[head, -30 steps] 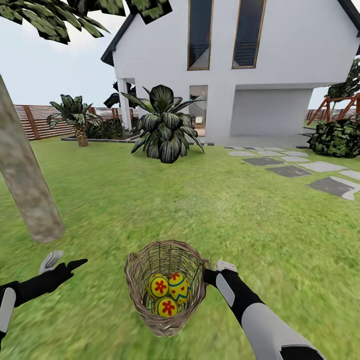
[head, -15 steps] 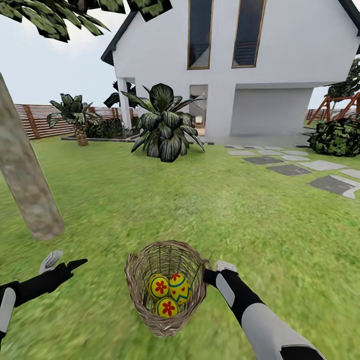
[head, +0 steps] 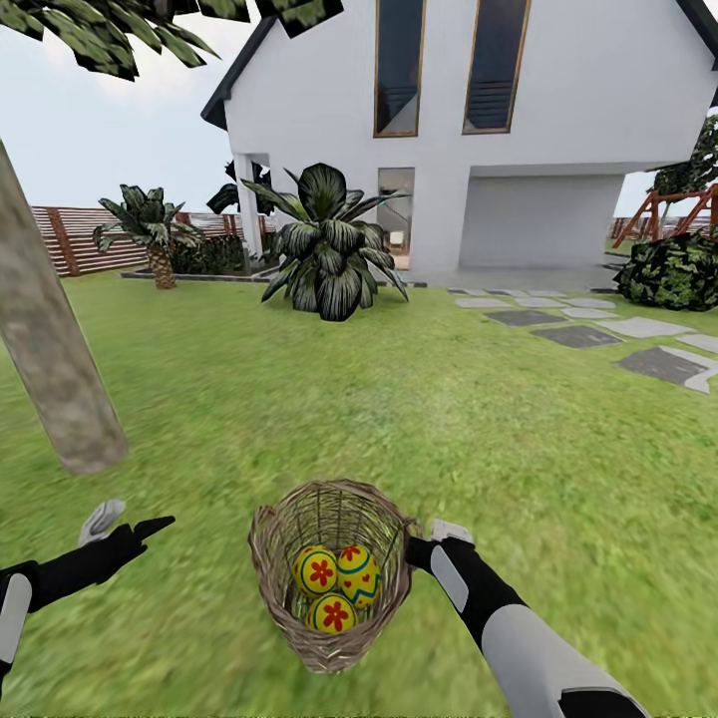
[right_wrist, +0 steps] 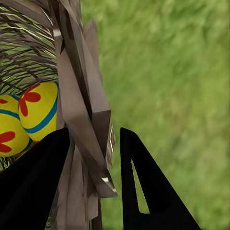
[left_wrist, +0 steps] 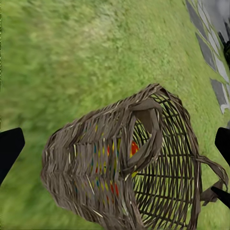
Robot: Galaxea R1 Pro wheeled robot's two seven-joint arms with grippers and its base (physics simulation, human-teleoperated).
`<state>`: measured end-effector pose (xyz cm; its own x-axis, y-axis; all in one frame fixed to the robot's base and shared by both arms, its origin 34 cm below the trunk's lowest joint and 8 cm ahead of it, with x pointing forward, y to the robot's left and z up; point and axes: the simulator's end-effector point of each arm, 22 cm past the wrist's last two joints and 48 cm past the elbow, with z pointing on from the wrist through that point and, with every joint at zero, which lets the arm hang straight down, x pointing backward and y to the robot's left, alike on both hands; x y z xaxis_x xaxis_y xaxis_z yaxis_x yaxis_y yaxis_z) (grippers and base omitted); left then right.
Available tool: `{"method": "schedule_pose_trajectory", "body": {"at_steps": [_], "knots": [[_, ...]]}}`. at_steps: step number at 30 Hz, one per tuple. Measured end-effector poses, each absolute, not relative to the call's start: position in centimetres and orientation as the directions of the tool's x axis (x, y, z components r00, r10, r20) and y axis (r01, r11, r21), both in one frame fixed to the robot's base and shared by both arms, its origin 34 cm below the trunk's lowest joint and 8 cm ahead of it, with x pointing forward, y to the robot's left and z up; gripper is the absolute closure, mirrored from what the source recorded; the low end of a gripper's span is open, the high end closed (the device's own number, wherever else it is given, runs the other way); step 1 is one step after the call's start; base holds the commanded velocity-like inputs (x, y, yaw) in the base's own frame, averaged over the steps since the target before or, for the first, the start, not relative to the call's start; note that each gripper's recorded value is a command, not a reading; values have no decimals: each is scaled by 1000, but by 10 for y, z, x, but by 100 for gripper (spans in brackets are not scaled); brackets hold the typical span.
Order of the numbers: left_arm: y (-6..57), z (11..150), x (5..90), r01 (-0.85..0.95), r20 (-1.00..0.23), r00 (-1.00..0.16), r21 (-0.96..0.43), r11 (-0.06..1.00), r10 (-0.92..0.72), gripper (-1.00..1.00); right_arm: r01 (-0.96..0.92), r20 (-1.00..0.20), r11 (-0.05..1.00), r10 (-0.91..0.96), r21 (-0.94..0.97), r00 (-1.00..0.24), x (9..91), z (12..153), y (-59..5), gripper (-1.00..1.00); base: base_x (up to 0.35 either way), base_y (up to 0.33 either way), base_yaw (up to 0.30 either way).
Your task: Take the three Easter eggs out of the wicker basket on the lawn in the garden, then place them on the lawn next to a single tree (choose any tree) so that all three eggs are next to the same tree and none are left in the basket.
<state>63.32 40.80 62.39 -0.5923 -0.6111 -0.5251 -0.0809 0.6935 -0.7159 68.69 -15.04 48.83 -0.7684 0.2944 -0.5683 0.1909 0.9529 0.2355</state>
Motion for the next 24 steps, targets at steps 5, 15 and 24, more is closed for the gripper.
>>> {"method": "schedule_pose_trajectory", "body": {"at_steps": [5, 15, 24], "knots": [[408, 613, 631, -80, -525, -592, -717, 693, -611, -100, 191, -569, 953, 295, 236, -768, 685, 478, -150, 100, 0, 0, 0], [408, 592, 626, -79, -525, -592, -717, 693, -611, -100, 193, -568, 953, 296, 236, -768, 680, 456, -151, 100, 0, 0, 0], [408, 572, 621, -78, -526, -592, -717, 693, -611, -100, 193, -568, 952, 296, 236, -768, 675, 436, -151, 100, 0, 0, 0]]}}
